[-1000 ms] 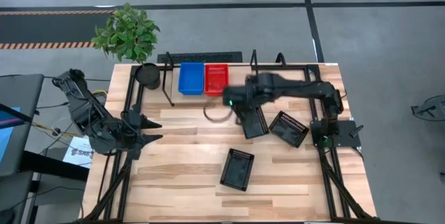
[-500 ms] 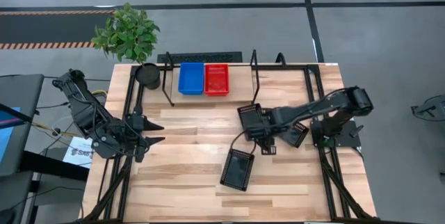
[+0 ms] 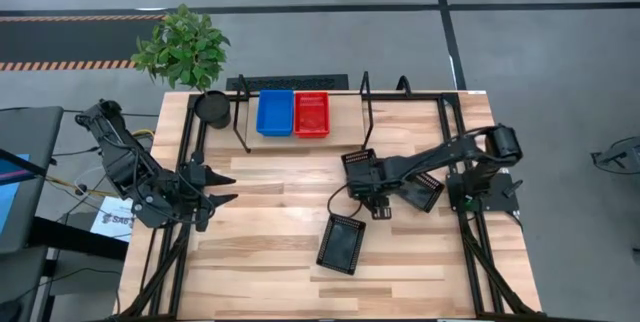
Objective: Stack baskets on shelf by color
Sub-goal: Put the top left black bin on the shelf, then stack the top black bin on the black bin on the shelf
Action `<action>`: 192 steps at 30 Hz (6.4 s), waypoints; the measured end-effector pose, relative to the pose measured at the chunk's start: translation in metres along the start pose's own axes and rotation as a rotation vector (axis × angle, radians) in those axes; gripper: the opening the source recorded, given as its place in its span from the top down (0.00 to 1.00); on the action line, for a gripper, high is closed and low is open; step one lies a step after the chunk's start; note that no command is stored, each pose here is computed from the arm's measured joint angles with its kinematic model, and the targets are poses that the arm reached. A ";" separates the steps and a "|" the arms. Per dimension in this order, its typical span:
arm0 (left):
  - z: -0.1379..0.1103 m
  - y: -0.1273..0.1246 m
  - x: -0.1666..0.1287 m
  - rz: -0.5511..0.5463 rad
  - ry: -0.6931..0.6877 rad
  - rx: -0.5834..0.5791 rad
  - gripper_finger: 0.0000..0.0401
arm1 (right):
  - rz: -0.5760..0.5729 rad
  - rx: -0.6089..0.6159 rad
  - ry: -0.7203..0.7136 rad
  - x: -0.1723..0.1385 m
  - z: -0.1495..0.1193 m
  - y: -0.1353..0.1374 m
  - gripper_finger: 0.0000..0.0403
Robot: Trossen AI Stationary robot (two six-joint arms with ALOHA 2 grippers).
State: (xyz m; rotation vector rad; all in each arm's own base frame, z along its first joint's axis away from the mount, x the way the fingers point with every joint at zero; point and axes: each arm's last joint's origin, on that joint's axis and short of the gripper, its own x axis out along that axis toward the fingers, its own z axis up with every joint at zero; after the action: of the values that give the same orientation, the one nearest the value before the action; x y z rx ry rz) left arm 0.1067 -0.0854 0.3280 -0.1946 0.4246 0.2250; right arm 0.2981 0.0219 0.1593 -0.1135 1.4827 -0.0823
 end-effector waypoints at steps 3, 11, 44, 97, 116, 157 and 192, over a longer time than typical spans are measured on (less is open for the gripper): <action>0.000 0.000 0.000 -0.004 0.004 0.000 0.58 | 0.006 0.002 0.027 0.010 0.002 -0.003 0.58; -0.001 0.000 0.000 -0.014 0.015 0.002 0.58 | 0.079 -0.011 0.049 0.010 0.000 0.002 0.96; 0.000 0.000 0.000 -0.009 0.010 0.009 0.58 | -0.360 0.027 -0.421 -0.102 0.069 -0.124 0.99; -0.002 0.000 0.000 -0.026 0.042 0.021 0.58 | -0.166 0.098 -0.068 -0.013 0.056 -0.156 0.99; -0.002 0.001 0.000 -0.017 0.033 0.020 0.58 | -0.198 -0.018 -0.119 -0.015 0.063 -0.157 0.98; -0.001 0.001 0.000 -0.001 0.018 -0.031 0.58 | -0.140 0.045 -0.165 -0.018 0.055 -0.188 0.93; -0.001 0.001 0.000 0.018 -0.003 0.009 0.58 | 0.246 0.309 -0.372 -0.180 0.047 -0.165 0.48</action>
State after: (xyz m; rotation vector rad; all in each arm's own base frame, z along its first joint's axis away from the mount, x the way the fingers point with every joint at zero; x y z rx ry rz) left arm 0.1059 -0.0842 0.3271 -0.1813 0.4245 0.2408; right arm 0.3315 -0.1185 0.3616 0.2905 1.0883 -0.0845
